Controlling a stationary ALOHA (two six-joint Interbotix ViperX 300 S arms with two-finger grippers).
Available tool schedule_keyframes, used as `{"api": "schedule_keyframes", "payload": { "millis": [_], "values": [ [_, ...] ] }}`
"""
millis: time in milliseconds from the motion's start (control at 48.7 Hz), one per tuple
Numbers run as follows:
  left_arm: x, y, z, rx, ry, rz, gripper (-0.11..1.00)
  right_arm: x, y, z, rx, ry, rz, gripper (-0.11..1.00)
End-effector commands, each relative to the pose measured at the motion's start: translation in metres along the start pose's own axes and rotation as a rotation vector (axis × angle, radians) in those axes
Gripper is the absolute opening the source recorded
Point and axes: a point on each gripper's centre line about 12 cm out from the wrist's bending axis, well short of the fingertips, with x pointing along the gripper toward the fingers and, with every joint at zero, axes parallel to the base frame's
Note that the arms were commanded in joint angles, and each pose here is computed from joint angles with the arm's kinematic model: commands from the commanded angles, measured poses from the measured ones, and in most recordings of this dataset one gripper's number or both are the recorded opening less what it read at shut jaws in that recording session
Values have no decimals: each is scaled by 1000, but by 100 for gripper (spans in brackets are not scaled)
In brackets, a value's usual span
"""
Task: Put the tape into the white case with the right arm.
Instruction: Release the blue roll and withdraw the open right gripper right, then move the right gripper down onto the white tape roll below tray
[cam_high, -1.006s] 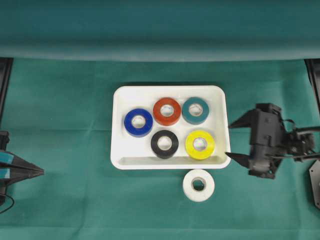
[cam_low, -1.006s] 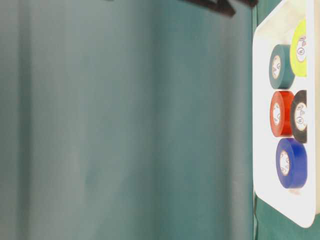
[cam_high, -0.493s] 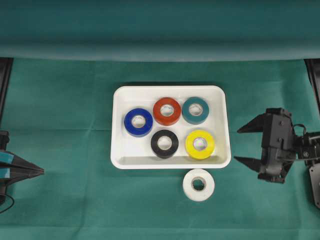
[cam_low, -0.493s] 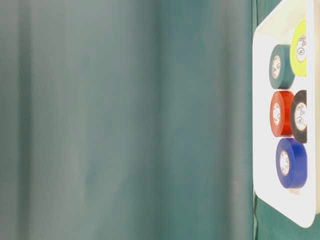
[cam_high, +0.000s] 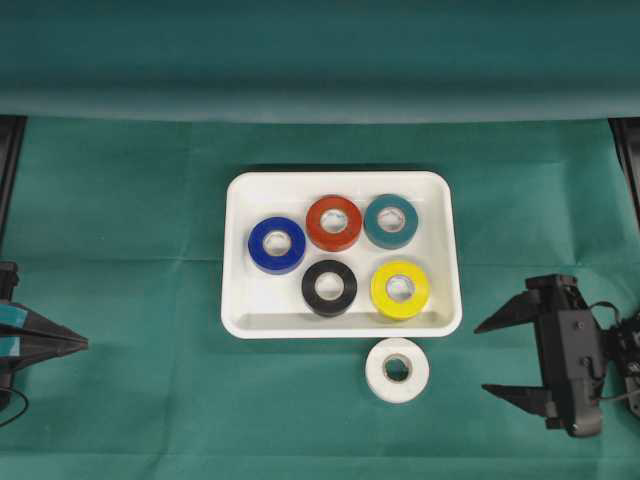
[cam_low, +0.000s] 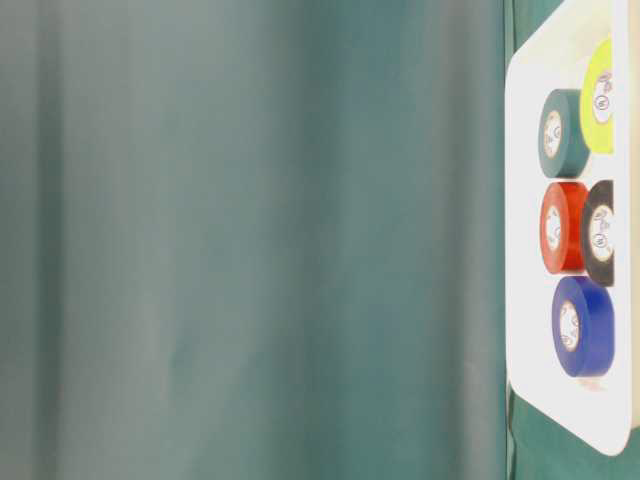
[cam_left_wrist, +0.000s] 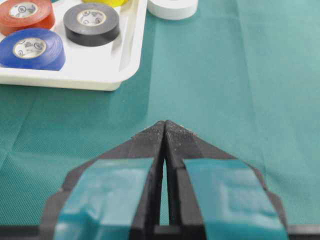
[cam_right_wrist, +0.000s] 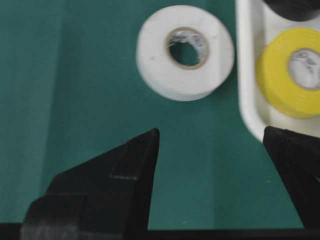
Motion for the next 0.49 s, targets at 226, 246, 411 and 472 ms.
{"api": "schedule_keyframes", "payload": {
  "millis": [226,246,411,472],
  "values": [
    [0,0,7,2,-15,3,0,-8,4,-2,-8,-32,22,53],
    [0,0,6,2,-12,3,0,-7,4,-1,-8,-32,22,53],
    [0,0,6,2,-12,3,0,-6,7,4,-11,-49,40,53],
    [0,0,6,2,-12,3,0,-3,9,8,-12,-55,53,53]
  ]
}}
